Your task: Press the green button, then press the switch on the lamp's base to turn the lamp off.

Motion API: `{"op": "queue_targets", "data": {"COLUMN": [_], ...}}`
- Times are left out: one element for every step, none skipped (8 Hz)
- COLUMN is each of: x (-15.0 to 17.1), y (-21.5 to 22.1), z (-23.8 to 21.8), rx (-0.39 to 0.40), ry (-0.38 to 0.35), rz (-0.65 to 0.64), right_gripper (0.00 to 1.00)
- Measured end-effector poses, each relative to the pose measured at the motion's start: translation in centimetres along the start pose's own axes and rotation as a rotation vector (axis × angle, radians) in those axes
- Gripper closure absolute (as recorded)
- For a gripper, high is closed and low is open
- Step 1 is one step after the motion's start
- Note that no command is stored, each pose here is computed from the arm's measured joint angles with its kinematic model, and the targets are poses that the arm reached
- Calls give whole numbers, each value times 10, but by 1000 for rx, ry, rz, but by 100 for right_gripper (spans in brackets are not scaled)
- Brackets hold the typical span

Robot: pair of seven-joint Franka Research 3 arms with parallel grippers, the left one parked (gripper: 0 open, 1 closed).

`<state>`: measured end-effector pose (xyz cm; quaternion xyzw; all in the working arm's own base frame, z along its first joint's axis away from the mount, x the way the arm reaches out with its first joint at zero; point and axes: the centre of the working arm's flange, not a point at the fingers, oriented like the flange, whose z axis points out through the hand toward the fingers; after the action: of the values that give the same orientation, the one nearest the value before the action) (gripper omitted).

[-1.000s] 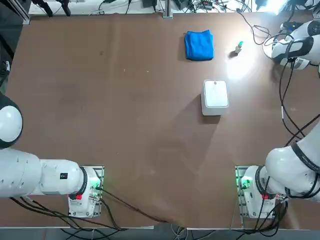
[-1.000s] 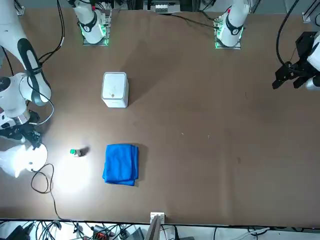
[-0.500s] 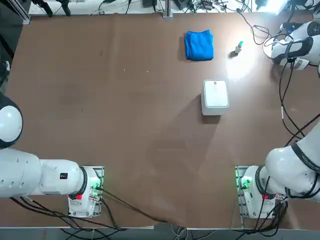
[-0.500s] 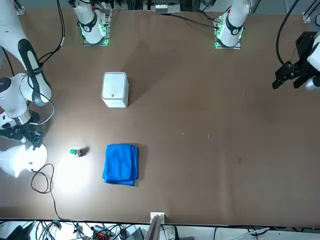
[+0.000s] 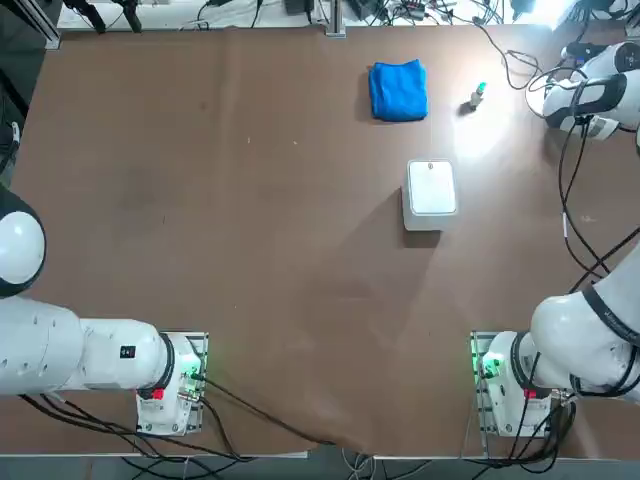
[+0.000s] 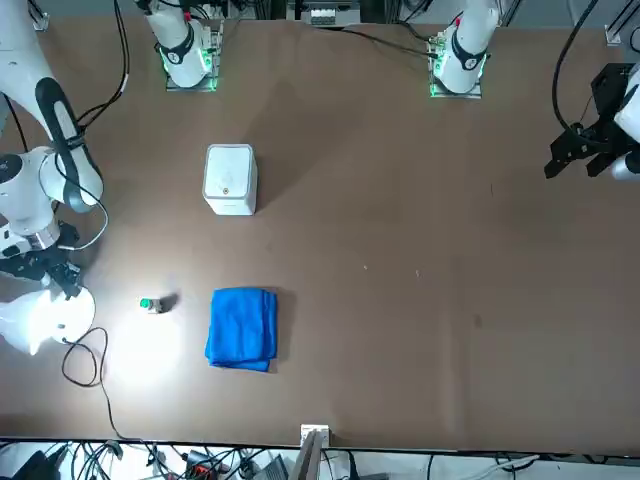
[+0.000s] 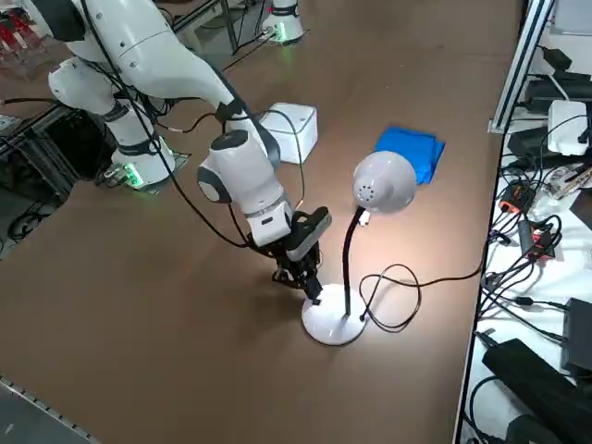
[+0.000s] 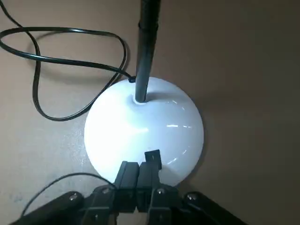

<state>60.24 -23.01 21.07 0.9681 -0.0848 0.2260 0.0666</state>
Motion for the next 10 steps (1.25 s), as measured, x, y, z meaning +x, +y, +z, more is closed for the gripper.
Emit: {"op": "queue_targets", "data": {"x": [0,0,-1,-3,-4,-5,-5,-5,-5,-5], "y": [0,1,1,1,1,1,2,2,2,2], "z": [0,0,2,3,5,6,6,6,6,6], "rx": [0,-1,0,0,0,0,-1,-1,-1,-1], "ry": [2,1,-1,-4,-4,-3,-1,0,0,3], "rz": [1,4,6,8,9,10,11,12,17,26], "right_gripper": [99,99,99,99,99,99,99,99,99,99]}}
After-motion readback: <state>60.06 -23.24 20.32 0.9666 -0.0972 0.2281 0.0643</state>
